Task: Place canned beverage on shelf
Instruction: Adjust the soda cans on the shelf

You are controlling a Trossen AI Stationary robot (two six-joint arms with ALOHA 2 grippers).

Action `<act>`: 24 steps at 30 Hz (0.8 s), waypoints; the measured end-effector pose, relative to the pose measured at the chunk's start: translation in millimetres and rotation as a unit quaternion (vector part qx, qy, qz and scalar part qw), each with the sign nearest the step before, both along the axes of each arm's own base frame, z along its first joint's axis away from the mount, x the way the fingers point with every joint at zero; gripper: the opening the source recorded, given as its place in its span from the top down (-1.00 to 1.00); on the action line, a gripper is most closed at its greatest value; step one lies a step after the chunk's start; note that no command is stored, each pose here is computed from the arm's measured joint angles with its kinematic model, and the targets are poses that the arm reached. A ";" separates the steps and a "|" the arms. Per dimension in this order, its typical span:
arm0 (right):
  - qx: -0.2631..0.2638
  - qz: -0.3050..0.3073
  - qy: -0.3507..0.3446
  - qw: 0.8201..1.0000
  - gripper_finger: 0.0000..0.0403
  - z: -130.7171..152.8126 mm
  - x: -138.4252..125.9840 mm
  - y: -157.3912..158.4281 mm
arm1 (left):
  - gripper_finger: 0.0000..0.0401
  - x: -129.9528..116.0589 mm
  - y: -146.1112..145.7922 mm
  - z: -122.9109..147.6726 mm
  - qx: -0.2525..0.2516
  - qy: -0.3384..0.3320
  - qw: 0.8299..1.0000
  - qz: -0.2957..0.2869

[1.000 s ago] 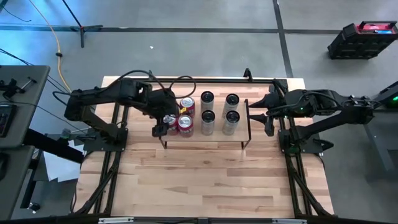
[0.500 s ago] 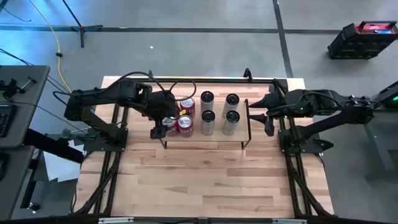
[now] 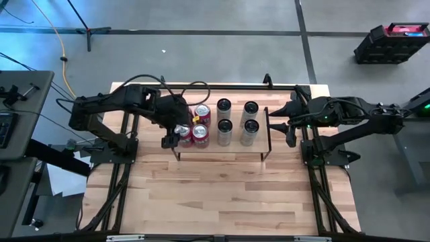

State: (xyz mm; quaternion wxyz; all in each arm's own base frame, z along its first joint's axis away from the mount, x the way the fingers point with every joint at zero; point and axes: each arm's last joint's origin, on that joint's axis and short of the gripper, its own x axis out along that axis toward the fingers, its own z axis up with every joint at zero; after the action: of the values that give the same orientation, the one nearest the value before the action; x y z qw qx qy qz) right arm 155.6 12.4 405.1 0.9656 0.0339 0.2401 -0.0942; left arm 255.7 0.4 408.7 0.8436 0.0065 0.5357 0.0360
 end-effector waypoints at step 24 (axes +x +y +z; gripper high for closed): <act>0.001 -0.001 0.000 1.000 0.09 -0.1 -0.1 0.0 | -0.61 23.2 -7.4 -7.6 -0.011 -0.016 1.000 -0.018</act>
State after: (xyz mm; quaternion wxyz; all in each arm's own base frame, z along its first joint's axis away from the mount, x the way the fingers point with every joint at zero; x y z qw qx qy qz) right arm 155.5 12.3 405.0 0.9655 0.0353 0.2400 -0.0948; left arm 278.9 -6.9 401.2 0.8528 0.0057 0.5220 0.0153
